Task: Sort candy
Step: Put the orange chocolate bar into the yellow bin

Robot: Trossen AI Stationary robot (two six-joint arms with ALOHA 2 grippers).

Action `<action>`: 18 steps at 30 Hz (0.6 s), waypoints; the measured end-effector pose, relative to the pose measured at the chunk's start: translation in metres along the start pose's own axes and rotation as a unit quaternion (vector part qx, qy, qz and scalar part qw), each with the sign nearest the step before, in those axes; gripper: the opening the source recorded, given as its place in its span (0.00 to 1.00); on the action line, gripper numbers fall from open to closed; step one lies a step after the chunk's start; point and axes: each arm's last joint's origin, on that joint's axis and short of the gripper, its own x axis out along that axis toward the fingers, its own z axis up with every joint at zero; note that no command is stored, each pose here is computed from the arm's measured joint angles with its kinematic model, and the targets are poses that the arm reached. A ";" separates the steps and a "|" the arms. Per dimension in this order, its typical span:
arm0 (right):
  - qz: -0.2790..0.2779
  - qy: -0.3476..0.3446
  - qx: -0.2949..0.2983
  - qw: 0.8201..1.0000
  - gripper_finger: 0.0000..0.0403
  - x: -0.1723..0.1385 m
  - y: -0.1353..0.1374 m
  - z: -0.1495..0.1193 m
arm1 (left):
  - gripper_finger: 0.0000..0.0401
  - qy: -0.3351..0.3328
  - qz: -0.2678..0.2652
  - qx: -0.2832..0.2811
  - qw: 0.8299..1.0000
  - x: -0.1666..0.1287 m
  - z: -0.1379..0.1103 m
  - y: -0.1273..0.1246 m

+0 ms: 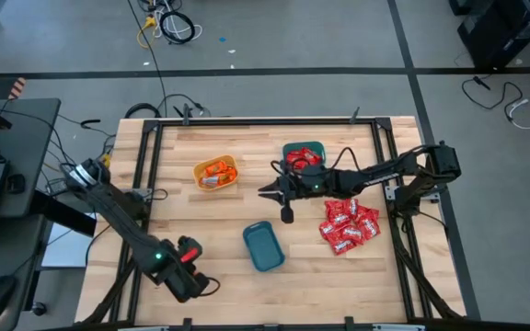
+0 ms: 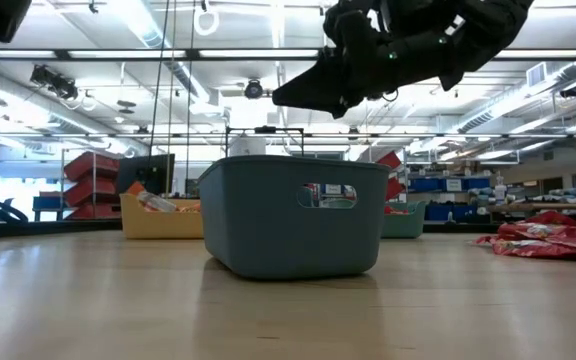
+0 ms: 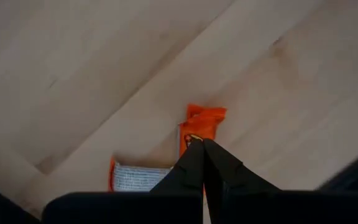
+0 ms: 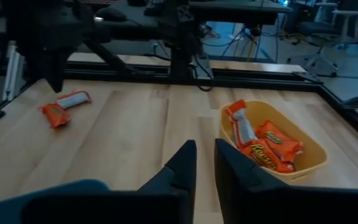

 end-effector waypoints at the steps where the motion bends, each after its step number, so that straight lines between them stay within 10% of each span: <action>1: 0.003 0.000 -0.001 1.000 0.13 0.000 0.002 0.000 | 0.00 0.005 0.007 0.001 1.000 0.004 -0.002 -0.001; 18: -0.007 0.012 -0.008 1.000 0.33 0.000 0.020 -0.002 | 0.23 0.076 0.053 0.007 0.996 0.057 -0.014 -0.023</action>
